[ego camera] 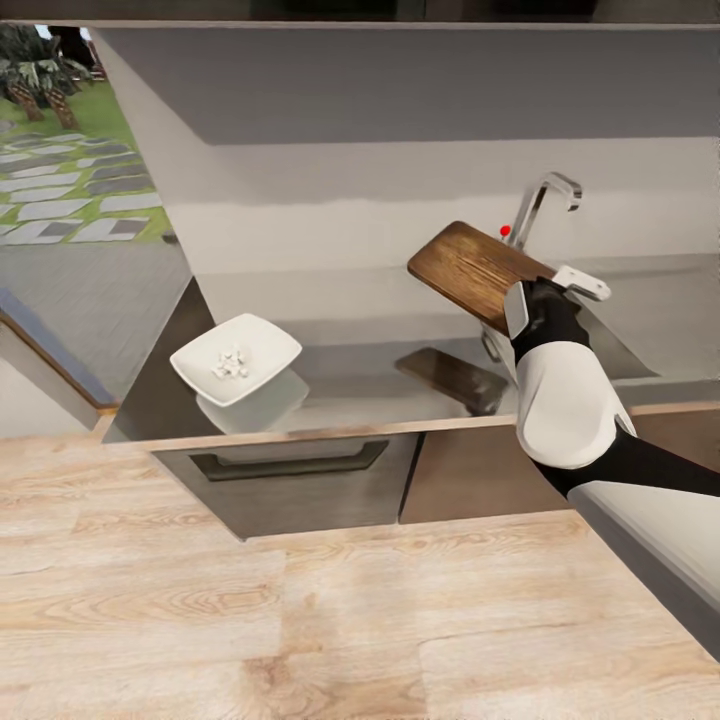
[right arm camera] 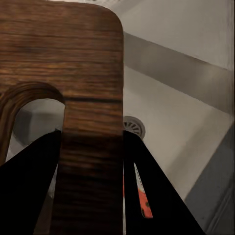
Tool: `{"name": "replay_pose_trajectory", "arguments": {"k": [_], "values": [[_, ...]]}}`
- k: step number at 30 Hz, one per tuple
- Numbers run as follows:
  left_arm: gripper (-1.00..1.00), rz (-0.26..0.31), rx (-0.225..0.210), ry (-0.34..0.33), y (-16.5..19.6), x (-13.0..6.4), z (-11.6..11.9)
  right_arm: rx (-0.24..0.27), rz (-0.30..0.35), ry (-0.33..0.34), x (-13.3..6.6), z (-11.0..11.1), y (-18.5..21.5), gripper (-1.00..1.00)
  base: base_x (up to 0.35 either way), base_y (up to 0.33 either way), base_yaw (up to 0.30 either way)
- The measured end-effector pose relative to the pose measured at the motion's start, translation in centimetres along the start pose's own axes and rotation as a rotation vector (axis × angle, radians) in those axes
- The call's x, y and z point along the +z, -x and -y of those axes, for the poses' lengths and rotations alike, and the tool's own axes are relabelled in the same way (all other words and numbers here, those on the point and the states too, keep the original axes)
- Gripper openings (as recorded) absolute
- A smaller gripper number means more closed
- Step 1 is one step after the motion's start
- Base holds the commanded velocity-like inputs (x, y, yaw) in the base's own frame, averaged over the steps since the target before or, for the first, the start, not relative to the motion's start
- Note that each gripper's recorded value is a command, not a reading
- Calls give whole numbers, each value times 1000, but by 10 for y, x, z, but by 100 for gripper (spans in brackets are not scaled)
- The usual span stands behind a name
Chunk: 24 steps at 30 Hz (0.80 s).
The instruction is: In the kitchen, take the Vidalia onion out of the sink, dice it on the chopping board with the paring knife, put the diced onion into the bowl on the countertop, then place both the paring knife and the chopping board into the sink.
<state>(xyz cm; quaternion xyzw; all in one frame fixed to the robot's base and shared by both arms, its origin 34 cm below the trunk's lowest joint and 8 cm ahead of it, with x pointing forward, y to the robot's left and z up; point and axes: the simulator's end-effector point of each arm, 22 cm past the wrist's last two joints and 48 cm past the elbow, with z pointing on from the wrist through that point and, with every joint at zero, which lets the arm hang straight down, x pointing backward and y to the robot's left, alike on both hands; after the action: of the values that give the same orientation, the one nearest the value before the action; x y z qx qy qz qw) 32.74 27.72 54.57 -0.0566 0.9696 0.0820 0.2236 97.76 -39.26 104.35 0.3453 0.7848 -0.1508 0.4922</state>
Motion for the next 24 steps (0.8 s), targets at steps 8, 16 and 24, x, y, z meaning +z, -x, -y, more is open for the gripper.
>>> {"name": "replay_pose_trajectory", "arguments": {"k": [8, 16, 24], "values": [[100, 0, 0, 1, 0, 0, -1, 16, 23, -34, 2, 11, 6, -100, -9, 0, 0], [100, 0, 3, 5, 0, 1, -4, 77, 45, -62, 9, 28, 11, -100, 0, 0, 0], [100, 2, 3, 6, 1, 1, -5, 119, 77, -150, 14, 58, 19, -100, 0, 0, 0]]}}
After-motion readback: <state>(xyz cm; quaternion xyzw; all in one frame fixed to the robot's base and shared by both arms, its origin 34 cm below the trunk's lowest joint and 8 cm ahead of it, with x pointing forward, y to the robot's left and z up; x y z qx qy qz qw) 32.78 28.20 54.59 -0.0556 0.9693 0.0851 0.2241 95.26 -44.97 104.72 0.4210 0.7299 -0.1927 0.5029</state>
